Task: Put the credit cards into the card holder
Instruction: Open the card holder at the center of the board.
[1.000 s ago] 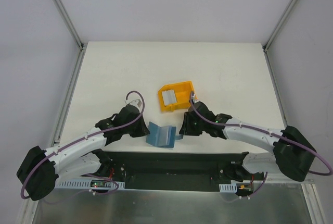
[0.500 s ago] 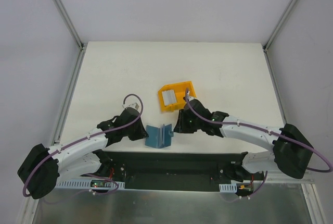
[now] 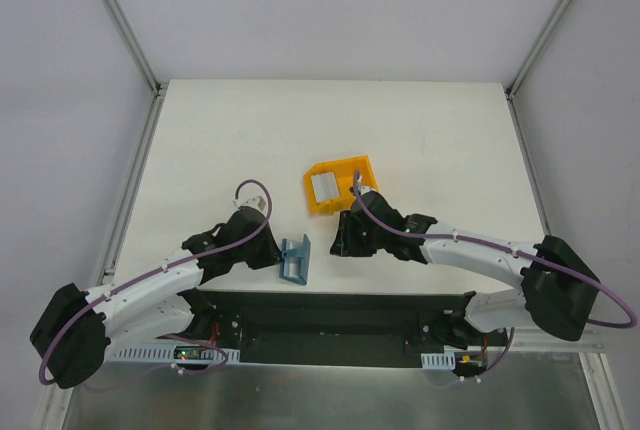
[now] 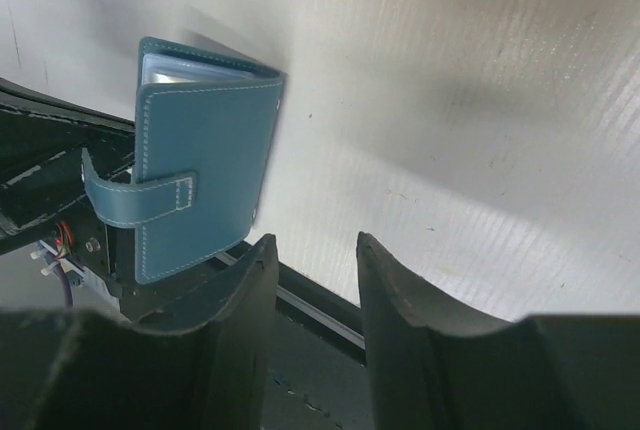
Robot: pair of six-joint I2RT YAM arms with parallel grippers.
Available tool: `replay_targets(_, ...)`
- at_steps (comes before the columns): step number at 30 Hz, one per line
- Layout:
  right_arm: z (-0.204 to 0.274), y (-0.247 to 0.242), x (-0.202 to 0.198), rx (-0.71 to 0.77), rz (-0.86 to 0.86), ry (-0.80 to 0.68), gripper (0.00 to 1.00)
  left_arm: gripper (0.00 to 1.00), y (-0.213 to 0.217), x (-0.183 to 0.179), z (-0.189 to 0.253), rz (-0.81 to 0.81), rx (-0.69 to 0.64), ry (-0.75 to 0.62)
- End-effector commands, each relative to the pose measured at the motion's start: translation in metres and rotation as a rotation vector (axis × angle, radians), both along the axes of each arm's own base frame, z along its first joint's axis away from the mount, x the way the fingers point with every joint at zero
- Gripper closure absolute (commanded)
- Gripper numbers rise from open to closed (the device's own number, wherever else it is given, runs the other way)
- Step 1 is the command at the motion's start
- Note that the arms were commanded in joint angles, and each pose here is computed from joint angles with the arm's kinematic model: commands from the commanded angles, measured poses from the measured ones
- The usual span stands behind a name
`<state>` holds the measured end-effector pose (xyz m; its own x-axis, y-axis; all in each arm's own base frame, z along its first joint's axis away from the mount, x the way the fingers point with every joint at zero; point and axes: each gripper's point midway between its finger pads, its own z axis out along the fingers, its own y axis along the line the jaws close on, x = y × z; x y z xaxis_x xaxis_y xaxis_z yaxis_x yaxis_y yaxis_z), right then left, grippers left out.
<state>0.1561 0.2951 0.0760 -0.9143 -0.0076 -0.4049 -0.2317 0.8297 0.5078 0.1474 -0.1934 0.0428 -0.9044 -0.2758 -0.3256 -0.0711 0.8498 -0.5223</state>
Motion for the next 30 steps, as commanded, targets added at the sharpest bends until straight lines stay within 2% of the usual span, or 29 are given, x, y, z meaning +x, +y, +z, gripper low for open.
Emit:
replay_targets(1, 0.038, 0.022, 0.004, 0.104, 0.041, -0.063, 0.55, 1.0, -0.008, 0.005, 0.027, -0.043, -0.051, -0.076)
replay_targets(5, 0.051, 0.035, 0.0, 0.126, 0.081, -0.076, 0.49, 1.0, -0.014, 0.004, 0.032, -0.058, -0.07, -0.071)
replay_targets(14, 0.051, 0.049, 0.0, 0.064, 0.096, -0.093, 0.47, 1.0, -0.015, 0.005, 0.033, -0.063, -0.069, -0.068)
replay_targets(21, 0.079, 0.067, 0.002, 0.124, 0.181, -0.168, 0.49, 1.0, -0.016, 0.005, 0.038, -0.078, -0.076, -0.079)
replay_targets(26, 0.077, 0.082, -0.006, 0.141, 0.242, -0.123, 0.51, 1.0, -0.016, 0.005, 0.037, -0.073, -0.073, -0.078)
replay_targets(30, 0.062, 0.091, -0.011, 0.125, 0.261, -0.072, 0.57, 1.0, -0.015, 0.005, 0.036, -0.07, -0.074, -0.079)
